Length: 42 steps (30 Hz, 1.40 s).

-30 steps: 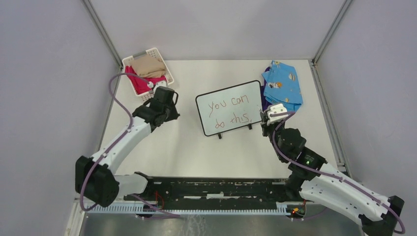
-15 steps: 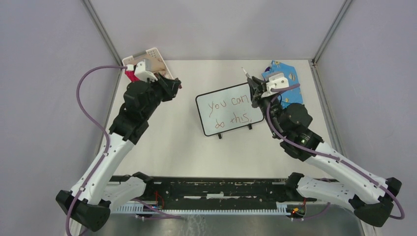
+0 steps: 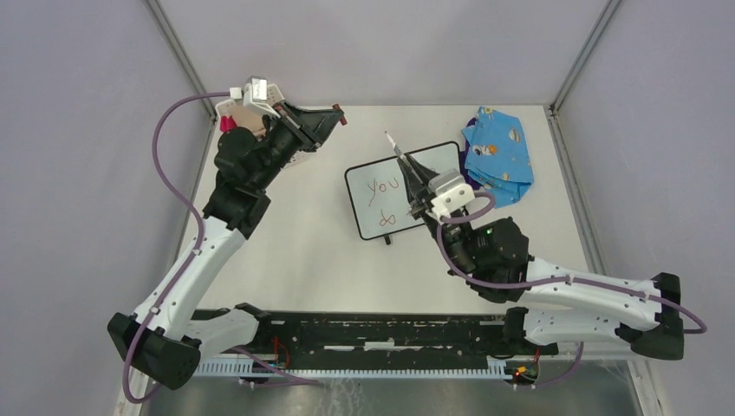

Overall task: Write a sentence on the whiteboard
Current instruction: Close the whiteboard marker at the center of the board.

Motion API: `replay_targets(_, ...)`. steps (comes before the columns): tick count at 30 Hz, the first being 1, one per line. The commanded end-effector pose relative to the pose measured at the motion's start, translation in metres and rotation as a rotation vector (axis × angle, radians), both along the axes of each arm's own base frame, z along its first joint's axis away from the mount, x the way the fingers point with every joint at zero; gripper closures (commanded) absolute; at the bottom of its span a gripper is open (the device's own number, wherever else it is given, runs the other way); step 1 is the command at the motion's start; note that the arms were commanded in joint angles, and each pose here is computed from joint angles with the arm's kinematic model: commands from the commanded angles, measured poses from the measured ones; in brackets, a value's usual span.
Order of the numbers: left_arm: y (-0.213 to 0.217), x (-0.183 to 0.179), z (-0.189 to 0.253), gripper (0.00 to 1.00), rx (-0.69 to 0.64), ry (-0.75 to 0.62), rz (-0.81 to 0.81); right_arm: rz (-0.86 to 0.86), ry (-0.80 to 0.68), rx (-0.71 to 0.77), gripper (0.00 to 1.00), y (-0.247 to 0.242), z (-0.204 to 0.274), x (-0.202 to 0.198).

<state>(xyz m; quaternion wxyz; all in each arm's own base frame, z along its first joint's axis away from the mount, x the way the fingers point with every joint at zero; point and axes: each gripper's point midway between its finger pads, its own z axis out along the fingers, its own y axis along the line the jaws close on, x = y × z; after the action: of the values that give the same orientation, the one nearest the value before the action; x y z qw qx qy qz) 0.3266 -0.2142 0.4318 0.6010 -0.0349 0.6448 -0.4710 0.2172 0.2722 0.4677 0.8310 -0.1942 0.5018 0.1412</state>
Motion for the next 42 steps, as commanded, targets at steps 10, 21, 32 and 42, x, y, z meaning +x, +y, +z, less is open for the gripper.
replay_targets(10,-0.032,-0.056,0.077,0.98,-0.451,-0.205,-0.439,0.125,-0.084,0.151,1.0,-0.034,-0.033,-0.032)
replay_targets(21,-0.041,-0.07,0.078,0.98,-0.639,-0.178,-0.589,0.254,-0.131,0.223,1.0,-0.008,-0.003,-0.049)
replay_targets(32,-0.03,-0.073,0.069,0.98,-0.641,-0.121,-0.495,0.204,-0.18,0.232,1.0,0.002,0.008,-0.059)
replay_targets(42,-0.029,-0.082,0.066,0.98,-0.644,-0.087,-0.488,0.139,-0.18,0.307,1.0,-0.008,0.016,-0.053)
